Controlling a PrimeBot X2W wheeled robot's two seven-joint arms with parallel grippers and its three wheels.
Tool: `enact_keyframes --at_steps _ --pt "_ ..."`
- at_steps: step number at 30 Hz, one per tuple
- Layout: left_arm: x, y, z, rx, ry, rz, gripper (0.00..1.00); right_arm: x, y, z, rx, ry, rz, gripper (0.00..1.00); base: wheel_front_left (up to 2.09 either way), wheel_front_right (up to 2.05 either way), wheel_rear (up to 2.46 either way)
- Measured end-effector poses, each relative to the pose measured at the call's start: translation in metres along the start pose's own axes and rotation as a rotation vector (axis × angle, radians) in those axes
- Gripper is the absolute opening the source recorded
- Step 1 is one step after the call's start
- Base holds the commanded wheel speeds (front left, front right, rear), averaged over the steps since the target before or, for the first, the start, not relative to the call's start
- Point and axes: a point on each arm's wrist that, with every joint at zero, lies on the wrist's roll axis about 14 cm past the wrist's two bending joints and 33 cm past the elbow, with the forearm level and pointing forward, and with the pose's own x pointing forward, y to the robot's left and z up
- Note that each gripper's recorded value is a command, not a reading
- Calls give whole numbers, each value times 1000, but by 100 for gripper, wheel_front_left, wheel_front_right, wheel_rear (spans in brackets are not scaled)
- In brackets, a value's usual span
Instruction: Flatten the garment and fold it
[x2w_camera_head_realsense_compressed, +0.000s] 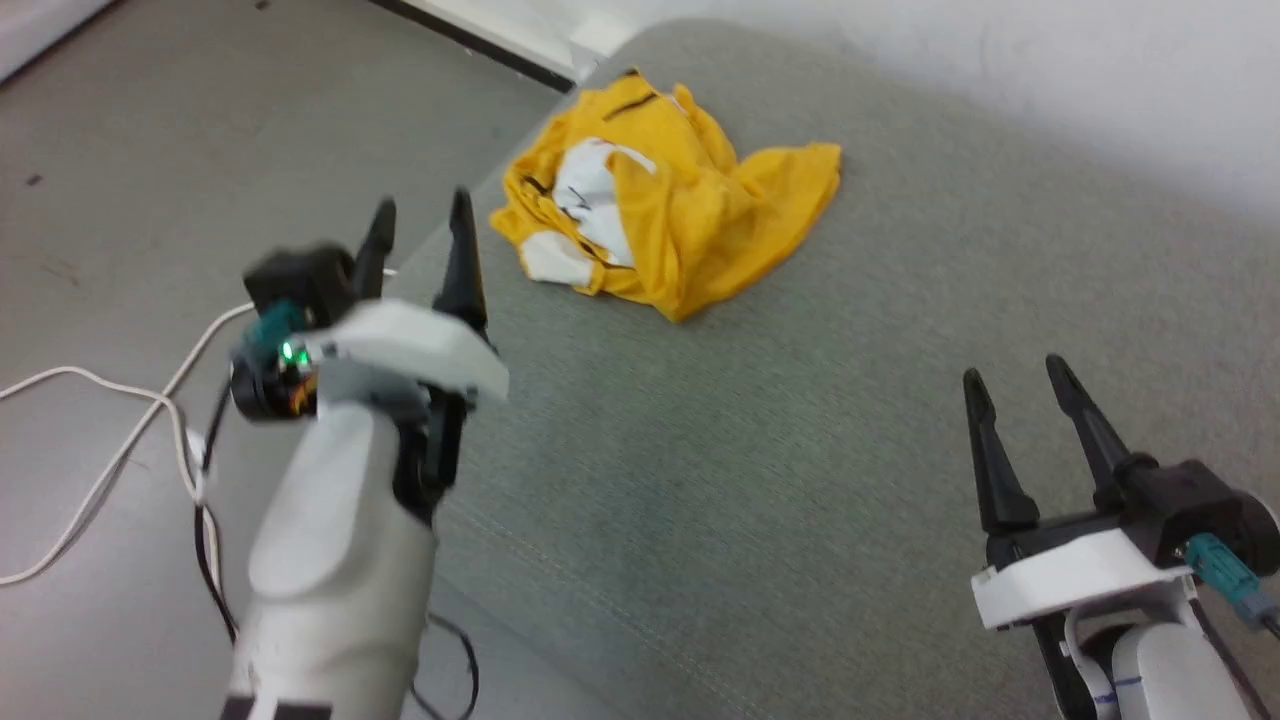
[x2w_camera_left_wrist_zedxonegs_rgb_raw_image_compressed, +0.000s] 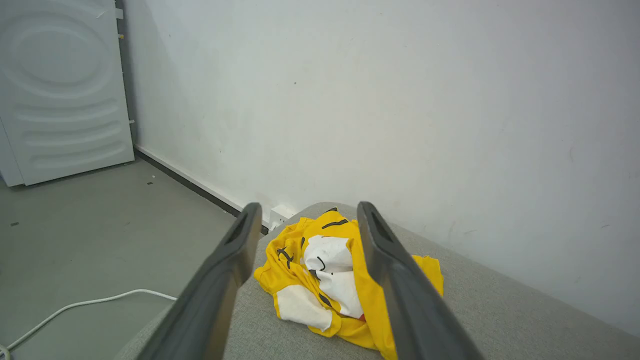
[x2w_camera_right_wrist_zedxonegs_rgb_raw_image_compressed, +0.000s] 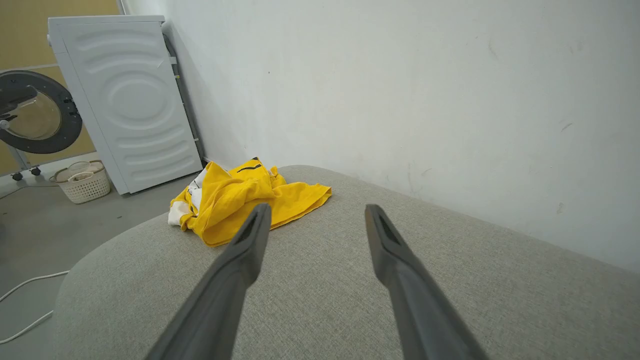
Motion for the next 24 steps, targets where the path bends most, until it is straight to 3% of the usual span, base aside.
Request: enact_keyframes --at_steps 6,13,24 --pt "61 -36 -26 -25 147 -49 100 2 -27 -13 20 11 -58 100 0 0 0" --pt "103 -75 -94 -33 458 -95 100 -9 -71 -30 41 26 -166 100 0 0 0" --pt "90 -63 -216 90 1011 -15 100 -56 -130 -73 86 116 -356 100 0 0 0"
